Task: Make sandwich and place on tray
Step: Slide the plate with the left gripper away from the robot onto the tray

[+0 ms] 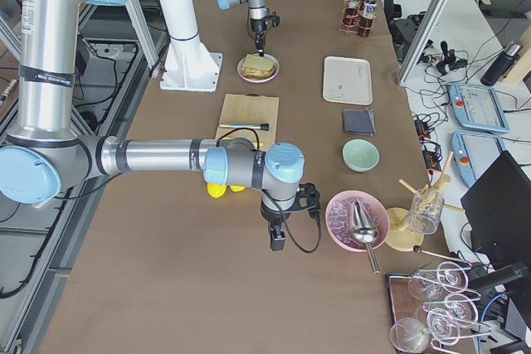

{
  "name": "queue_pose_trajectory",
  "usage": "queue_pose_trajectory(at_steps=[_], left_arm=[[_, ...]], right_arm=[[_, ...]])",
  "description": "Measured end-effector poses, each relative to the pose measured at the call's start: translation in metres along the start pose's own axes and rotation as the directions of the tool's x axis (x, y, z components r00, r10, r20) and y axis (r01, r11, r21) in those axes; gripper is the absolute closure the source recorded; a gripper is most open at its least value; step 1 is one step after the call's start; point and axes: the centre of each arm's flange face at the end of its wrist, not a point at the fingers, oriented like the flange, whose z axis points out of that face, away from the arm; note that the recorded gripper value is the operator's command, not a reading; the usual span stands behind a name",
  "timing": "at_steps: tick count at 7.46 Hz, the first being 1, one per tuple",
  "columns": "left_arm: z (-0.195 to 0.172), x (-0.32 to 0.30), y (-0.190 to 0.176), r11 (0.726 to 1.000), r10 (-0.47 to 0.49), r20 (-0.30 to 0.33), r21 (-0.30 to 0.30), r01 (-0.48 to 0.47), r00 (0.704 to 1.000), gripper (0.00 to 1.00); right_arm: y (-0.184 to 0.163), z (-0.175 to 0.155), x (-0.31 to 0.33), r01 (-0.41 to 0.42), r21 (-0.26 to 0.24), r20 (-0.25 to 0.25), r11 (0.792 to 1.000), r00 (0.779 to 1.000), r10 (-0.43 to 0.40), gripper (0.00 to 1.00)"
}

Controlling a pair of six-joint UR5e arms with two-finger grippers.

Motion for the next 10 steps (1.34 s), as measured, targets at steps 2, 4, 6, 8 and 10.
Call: queue_pose_trajectory(at_steps=[2,4,6,8,10], left_arm=[[-0.011,-0.006,-0.062,1.000,-0.016,-0.009,-0.008,0.016,1.000,1.00],[-0.013,-0.013,-0.130,1.000,-0.006,0.013,0.018,0.006,1.000,1.00],[-0.012,-0.008,-0.192,0.999,-0.037,0.030,0.037,0.036,0.999,1.00],[-0.007,0.005,-0.246,0.997,-0.071,0.048,0.044,0.069,0.996,1.00],[0.001,0.026,-0.295,0.994,-0.098,0.070,0.056,0.095,0.993,1.00]], right_arm=[[0.003,0.001,0.003,-0.009,-0.002,0.001,1.000,1.000,0.009,0.00],[0.004,0.004,0.005,-0.016,-0.007,0.003,1.000,1.000,0.016,0.00],[0.005,0.005,0.006,-0.020,-0.009,0.004,1.000,1.000,0.020,0.00],[0.005,0.005,0.006,-0.022,-0.010,0.006,1.000,1.000,0.022,0.00],[0.006,0.007,0.007,-0.025,-0.014,0.006,1.000,1.000,0.025,0.00]])
